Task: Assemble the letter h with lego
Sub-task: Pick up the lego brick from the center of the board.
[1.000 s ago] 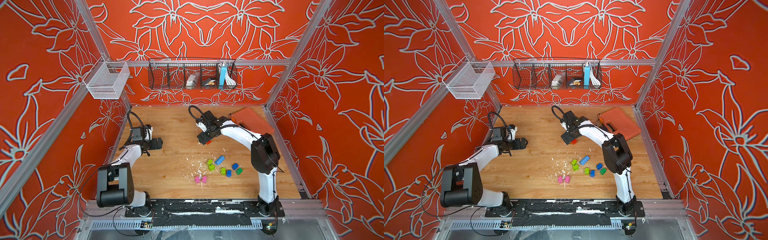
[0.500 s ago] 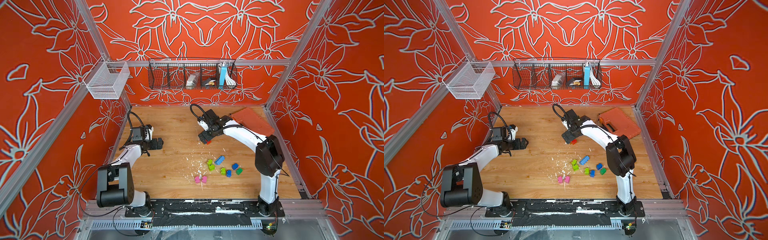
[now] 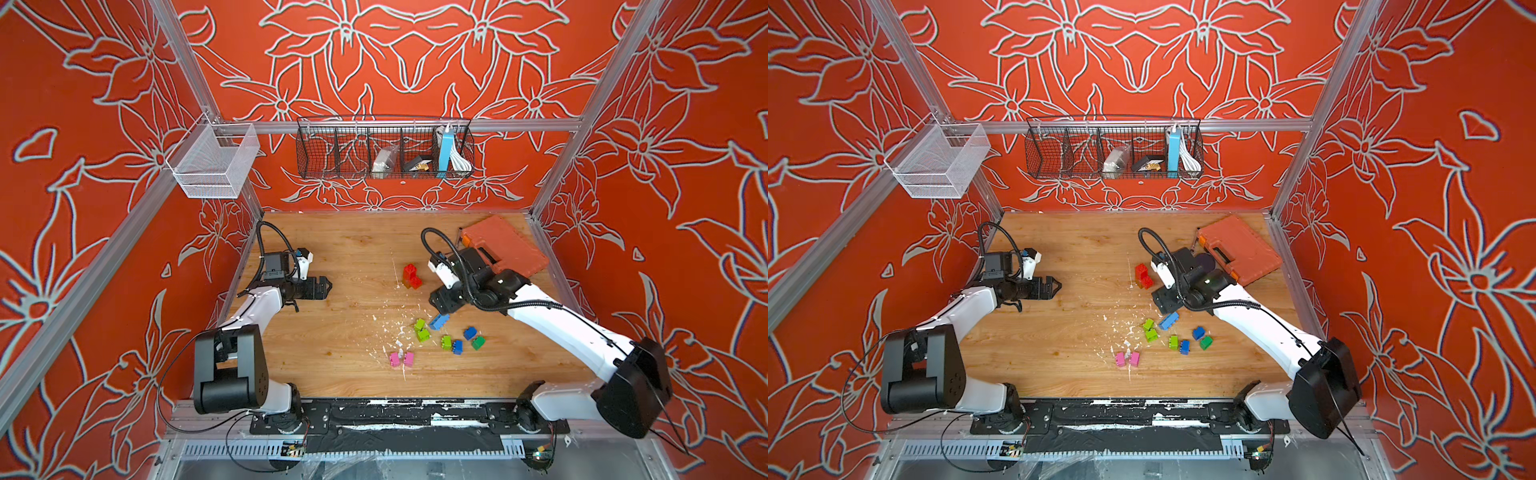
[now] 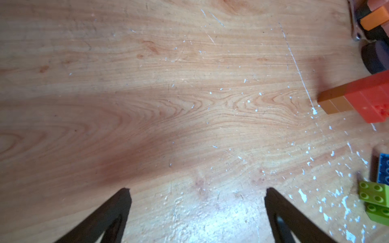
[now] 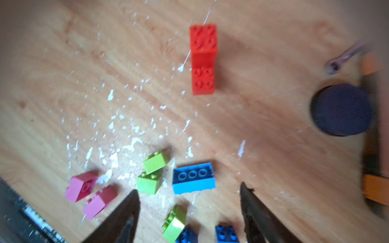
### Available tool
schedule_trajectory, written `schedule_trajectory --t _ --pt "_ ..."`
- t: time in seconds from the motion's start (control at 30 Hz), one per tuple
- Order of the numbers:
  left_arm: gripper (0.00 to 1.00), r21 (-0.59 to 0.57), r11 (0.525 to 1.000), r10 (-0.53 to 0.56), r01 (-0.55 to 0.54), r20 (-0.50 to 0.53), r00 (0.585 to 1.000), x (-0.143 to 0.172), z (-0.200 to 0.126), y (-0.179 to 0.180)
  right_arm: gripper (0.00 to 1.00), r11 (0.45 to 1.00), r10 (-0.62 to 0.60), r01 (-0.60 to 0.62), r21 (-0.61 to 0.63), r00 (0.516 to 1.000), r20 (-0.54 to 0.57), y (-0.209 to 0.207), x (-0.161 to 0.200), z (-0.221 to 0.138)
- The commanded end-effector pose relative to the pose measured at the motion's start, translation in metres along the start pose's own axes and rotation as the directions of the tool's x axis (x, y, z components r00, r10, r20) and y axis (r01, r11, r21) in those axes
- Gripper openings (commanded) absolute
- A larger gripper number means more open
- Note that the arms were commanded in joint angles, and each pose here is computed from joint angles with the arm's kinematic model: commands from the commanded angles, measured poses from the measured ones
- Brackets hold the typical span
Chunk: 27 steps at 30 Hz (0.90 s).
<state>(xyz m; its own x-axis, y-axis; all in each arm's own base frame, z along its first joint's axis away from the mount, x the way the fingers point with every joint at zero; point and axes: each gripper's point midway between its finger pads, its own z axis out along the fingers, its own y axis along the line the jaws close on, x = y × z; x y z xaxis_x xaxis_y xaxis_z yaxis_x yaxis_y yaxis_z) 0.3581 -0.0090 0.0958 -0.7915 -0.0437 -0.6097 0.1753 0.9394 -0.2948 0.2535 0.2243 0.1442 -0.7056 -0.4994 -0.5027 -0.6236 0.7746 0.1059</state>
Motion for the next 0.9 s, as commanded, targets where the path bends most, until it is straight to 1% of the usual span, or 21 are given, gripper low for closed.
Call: schedule_trajectory --t 0.0,0.07,0.13,0.2,0.27,0.37,0.47,0.6,0.7,0.77,0.8,0.87 --pt "0.99 0.113 0.993 0.042 -0.041 -0.009 0.999 -0.001 -0.001 -0.018 0.72 0.993 0.003 -0.022 -0.112 0.985 -0.170 0.036 0.047 0.015" --pt "1.00 0.164 0.984 0.063 -0.063 0.002 0.998 0.000 -0.003 -0.027 0.72 0.991 -0.073 0.049 -0.125 0.977 -0.199 0.053 0.059 0.017" --pt "1.00 0.214 0.974 0.078 -0.078 0.008 0.997 0.000 -0.007 -0.036 0.72 0.977 -0.145 0.107 -0.182 0.967 -0.208 0.074 0.066 0.018" --pt "0.99 0.266 0.959 0.097 -0.097 0.015 0.995 0.002 -0.010 -0.046 0.73 0.952 -0.238 0.189 -0.241 0.951 -0.196 0.089 0.071 0.021" --pt "0.99 0.282 0.953 0.108 -0.110 0.019 0.994 0.002 -0.011 -0.049 0.76 0.924 -0.327 0.275 -0.265 0.928 -0.178 0.096 0.076 0.026" --pt "0.99 0.282 0.953 0.113 -0.112 0.014 0.994 0.001 -0.013 -0.050 0.77 0.870 -0.436 0.378 -0.317 0.890 -0.134 0.109 0.080 0.035" --pt "0.98 0.280 0.952 0.124 -0.125 0.020 0.992 0.002 -0.016 -0.051 0.79 0.828 -0.501 0.431 -0.358 0.856 -0.126 0.119 0.086 0.047" --pt "0.98 0.286 0.951 0.118 -0.117 0.014 0.993 -0.001 -0.019 -0.053 0.79 0.815 -0.534 0.451 -0.364 0.828 -0.170 0.121 0.094 0.063" --pt "0.97 0.290 0.950 0.115 -0.115 0.016 0.993 -0.002 -0.020 -0.054 0.76 0.806 -0.549 0.458 -0.375 0.815 -0.185 0.125 0.099 0.073" --pt "0.97 0.297 0.949 0.109 -0.108 0.016 0.994 -0.003 -0.020 -0.055 0.67 0.810 -0.553 0.468 -0.352 0.810 -0.194 0.124 0.099 0.079" --pt "0.96 0.301 0.948 0.107 -0.105 0.011 0.994 -0.003 -0.021 -0.056 0.64 0.808 -0.558 0.476 -0.347 0.808 -0.190 0.124 0.098 0.081" --pt "0.95 0.309 0.945 0.107 -0.104 0.007 0.994 -0.004 -0.024 -0.058 0.55 0.807 -0.564 0.496 -0.321 0.808 -0.170 0.123 0.094 0.084"
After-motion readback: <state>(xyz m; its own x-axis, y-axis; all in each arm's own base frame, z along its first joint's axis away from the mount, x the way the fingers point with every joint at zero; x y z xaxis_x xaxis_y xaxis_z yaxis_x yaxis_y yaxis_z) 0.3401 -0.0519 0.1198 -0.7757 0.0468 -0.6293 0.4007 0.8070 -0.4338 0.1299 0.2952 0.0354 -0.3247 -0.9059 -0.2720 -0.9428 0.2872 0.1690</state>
